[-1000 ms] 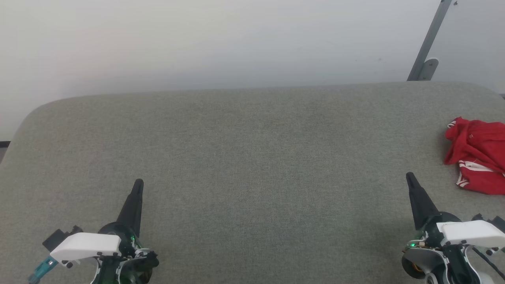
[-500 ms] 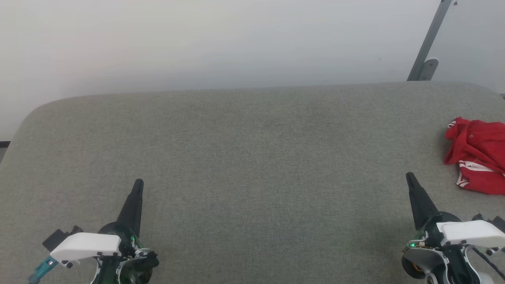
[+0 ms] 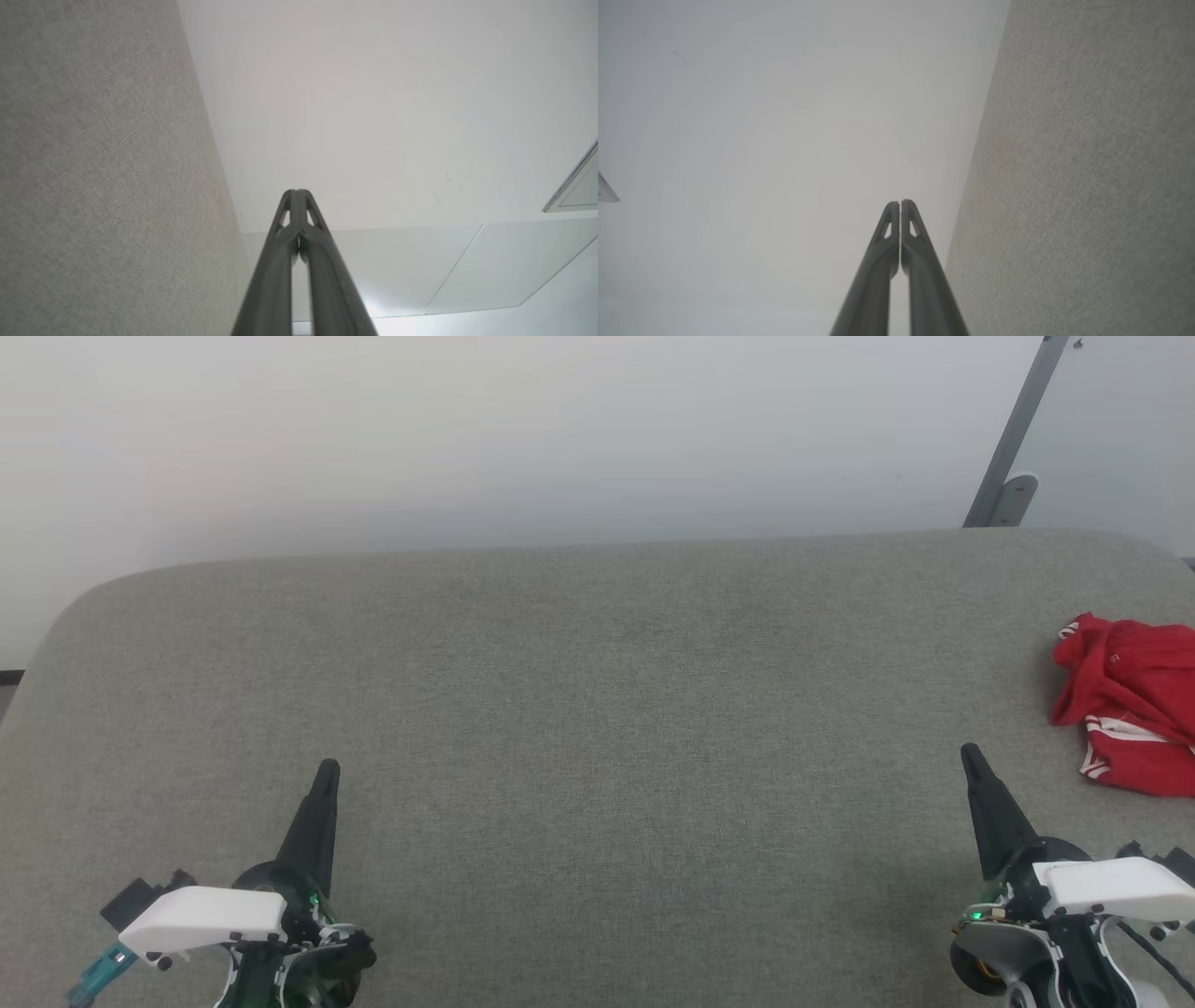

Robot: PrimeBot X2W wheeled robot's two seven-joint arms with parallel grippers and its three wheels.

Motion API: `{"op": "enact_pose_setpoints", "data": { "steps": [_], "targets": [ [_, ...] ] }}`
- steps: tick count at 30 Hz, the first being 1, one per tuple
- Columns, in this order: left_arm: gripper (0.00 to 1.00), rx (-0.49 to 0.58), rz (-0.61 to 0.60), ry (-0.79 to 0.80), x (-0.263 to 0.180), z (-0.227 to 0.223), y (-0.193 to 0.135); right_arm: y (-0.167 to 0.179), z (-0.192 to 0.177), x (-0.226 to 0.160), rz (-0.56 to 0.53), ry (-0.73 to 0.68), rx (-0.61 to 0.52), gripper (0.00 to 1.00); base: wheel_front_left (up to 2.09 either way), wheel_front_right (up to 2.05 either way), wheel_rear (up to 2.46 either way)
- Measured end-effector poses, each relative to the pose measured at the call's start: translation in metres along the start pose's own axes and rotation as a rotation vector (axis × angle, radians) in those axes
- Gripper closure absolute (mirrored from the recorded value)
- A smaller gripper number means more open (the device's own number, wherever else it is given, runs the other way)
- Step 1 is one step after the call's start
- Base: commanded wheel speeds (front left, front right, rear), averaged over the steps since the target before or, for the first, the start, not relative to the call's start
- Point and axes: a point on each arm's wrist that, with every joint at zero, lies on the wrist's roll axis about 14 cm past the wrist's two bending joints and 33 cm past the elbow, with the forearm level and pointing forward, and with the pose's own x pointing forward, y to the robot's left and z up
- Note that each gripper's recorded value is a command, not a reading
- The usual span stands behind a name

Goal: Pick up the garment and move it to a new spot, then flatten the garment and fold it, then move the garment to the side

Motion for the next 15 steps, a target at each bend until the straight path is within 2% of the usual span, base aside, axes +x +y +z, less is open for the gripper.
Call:
{"op": "enact_pose_setpoints", "data": {
  "steps": [15],
  "targets": [
    [1.0,0.0,0.0,0.0,0.0,0.0001,0.0,0.0,-0.0001,0.0,0.0,0.0,0.0,1.0,0.0,0.0,0.0]
  ]
}}
